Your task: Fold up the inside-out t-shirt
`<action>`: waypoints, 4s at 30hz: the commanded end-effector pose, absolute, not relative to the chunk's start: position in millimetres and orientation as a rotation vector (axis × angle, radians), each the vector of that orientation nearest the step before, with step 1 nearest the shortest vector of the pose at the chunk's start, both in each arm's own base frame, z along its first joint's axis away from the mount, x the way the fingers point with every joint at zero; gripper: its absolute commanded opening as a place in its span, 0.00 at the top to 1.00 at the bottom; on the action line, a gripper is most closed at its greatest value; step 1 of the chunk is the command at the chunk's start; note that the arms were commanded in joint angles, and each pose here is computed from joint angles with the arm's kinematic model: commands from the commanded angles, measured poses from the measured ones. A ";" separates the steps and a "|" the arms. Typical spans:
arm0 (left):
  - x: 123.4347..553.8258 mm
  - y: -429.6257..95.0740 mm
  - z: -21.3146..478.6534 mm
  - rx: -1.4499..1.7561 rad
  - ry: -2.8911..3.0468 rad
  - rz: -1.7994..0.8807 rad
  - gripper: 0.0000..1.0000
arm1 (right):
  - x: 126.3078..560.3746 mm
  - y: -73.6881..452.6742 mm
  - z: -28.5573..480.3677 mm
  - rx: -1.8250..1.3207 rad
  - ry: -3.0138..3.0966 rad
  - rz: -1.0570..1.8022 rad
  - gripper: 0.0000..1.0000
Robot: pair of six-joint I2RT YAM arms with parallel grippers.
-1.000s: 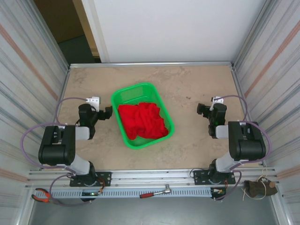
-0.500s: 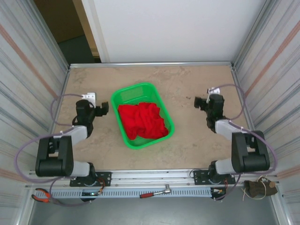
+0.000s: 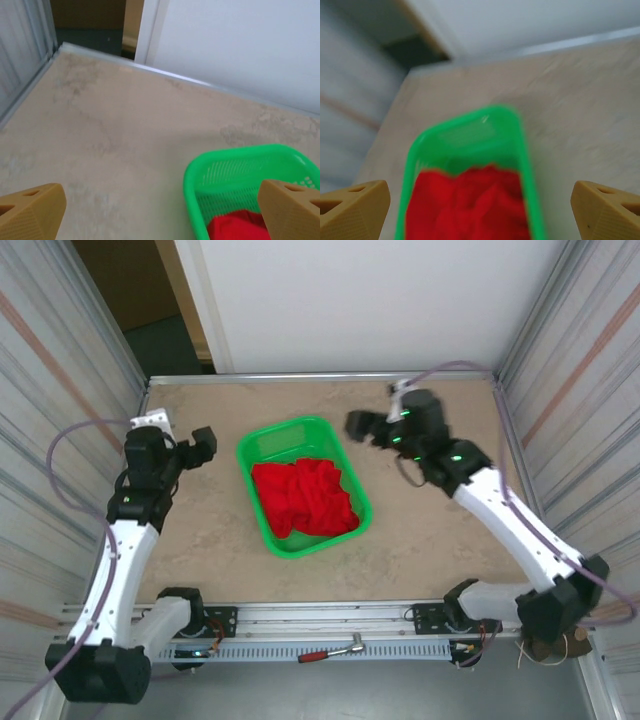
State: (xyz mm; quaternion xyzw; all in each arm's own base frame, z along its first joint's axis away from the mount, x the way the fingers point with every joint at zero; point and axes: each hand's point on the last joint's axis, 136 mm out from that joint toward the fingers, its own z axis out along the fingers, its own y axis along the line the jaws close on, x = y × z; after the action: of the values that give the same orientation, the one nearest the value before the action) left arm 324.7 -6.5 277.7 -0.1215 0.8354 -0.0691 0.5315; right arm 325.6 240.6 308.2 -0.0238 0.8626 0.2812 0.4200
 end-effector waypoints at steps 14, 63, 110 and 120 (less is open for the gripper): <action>288.4 45.6 288.1 -0.681 1.988 -0.205 0.01 | 246.5 455.3 154.7 -0.613 2.485 -0.105 0.07; 304.1 -23.4 247.8 -0.631 2.061 -0.637 0.01 | 409.7 84.0 184.2 0.354 2.597 0.212 0.09; 290.3 -52.6 224.9 -0.565 2.139 -0.679 0.01 | 393.8 46.4 146.0 0.704 2.460 0.437 0.10; 296.1 -63.5 218.2 -0.531 2.184 -0.733 0.01 | 443.4 -76.3 180.2 0.985 2.409 0.140 0.04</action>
State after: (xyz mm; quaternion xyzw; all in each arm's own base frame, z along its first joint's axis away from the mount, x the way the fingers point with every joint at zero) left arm 294.6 -55.5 215.4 -0.2239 0.8541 -0.2726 0.3821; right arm 447.6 -50.1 229.1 0.3412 0.8649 0.1124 0.3506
